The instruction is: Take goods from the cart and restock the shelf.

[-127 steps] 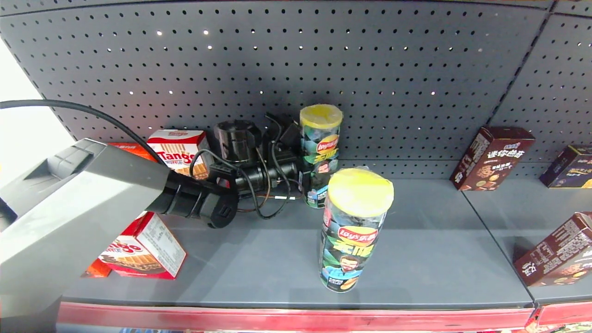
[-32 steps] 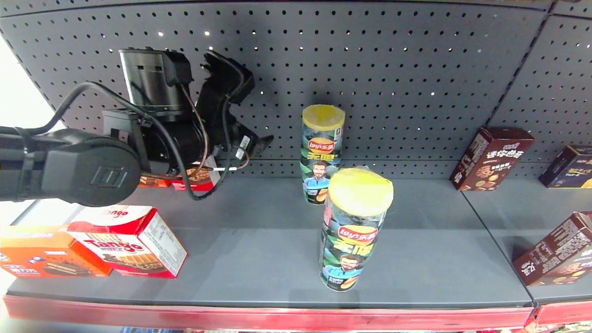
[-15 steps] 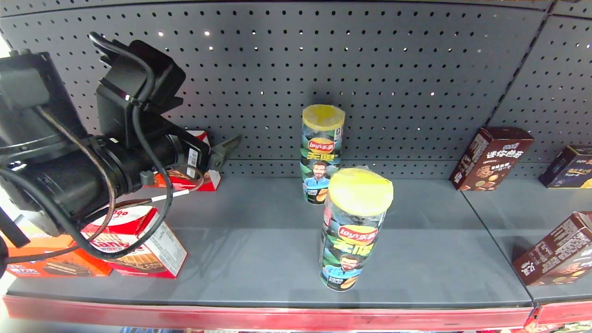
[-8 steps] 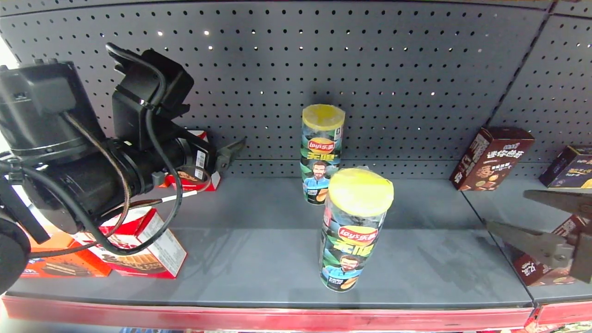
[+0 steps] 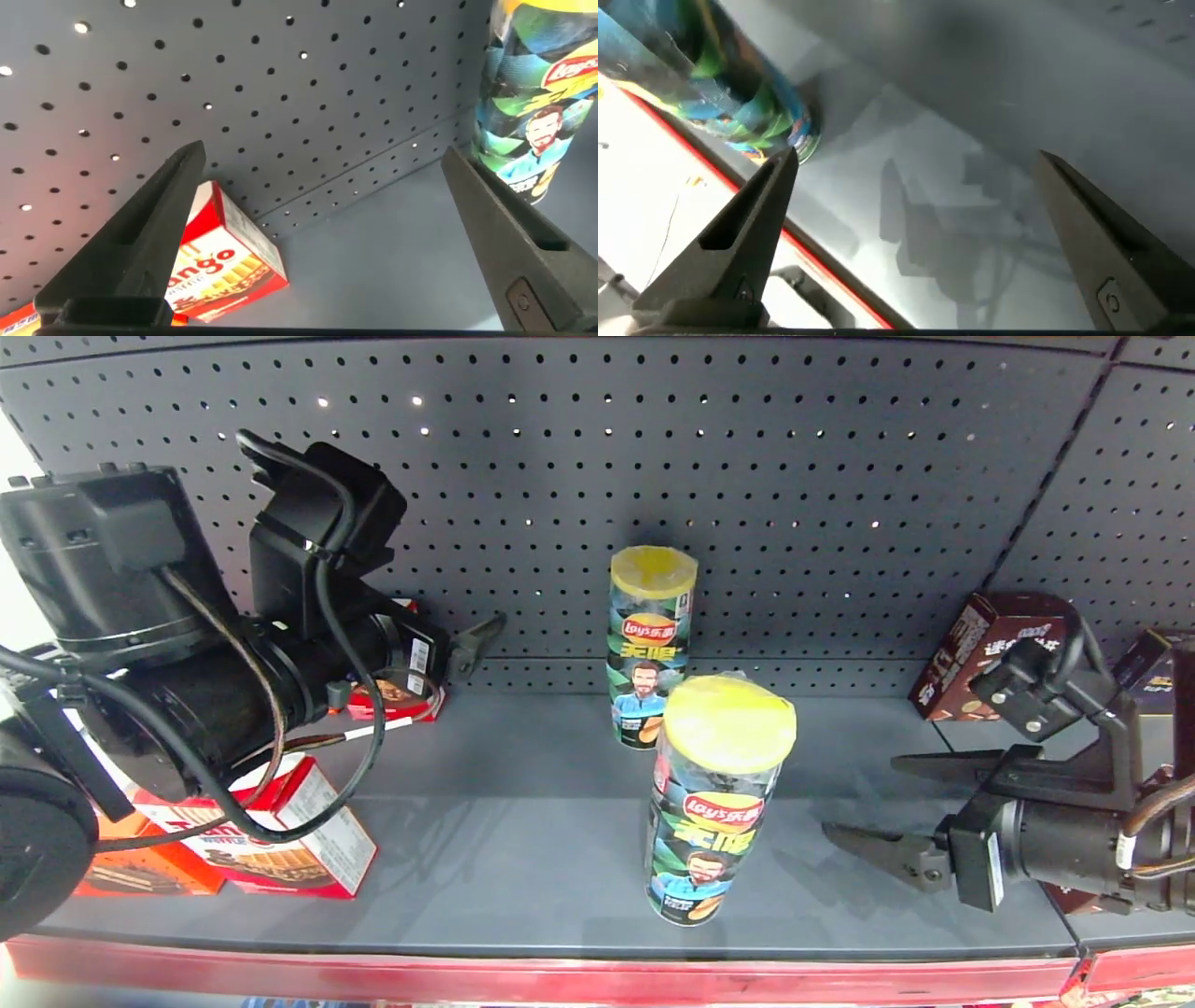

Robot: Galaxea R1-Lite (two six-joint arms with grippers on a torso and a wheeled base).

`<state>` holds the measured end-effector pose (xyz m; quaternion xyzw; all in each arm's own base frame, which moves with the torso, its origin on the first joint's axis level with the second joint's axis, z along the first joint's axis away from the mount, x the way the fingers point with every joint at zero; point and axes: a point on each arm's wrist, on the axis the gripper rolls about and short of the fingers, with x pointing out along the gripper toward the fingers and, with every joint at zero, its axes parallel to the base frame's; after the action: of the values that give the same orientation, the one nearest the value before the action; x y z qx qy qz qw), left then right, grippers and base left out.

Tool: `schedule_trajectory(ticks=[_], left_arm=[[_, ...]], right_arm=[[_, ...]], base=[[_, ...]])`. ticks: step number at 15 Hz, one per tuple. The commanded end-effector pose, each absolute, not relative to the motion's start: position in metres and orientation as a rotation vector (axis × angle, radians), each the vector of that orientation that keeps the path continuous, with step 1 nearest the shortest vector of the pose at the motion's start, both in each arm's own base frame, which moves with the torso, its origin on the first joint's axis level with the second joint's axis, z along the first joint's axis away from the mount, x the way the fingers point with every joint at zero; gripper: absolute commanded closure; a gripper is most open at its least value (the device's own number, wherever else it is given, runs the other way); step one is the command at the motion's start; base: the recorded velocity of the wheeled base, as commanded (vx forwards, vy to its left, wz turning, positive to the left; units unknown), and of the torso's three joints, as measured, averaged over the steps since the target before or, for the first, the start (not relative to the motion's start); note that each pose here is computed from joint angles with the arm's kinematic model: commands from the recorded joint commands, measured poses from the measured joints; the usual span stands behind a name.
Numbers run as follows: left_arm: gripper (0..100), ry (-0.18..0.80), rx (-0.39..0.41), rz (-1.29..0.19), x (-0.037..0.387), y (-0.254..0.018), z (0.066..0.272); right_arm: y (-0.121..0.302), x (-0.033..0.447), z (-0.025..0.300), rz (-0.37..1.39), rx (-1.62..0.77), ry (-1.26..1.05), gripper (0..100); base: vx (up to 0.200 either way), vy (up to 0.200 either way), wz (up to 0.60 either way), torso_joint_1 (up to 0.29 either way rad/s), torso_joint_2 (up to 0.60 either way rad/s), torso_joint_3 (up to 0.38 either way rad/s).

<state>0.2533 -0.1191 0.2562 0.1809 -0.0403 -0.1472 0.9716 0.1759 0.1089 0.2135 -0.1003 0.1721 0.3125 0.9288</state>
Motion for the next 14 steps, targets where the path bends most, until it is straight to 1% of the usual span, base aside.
schedule_trajectory(ticks=[1,7,14], left_arm=[[0,-0.072,0.368,-0.299,0.256,-0.12,0.253],[0,-0.063,0.371,-0.301,0.259,-0.122,0.25],[0,-0.059,0.372,-0.301,0.259,-0.122,0.249]], right_arm=[[0.117,0.181,0.206,0.661,-0.22,0.382,0],[0.131,0.185,0.201,0.711,-0.252,0.4,0],[0.141,0.197,0.197,0.725,-0.277,0.41,0]], base=[[0.0,0.0,0.0,0.0,0.0,0.0],[0.0,0.0,0.0,0.0,0.0,0.0],[0.0,0.0,0.0,0.0,0.0,0.0]])
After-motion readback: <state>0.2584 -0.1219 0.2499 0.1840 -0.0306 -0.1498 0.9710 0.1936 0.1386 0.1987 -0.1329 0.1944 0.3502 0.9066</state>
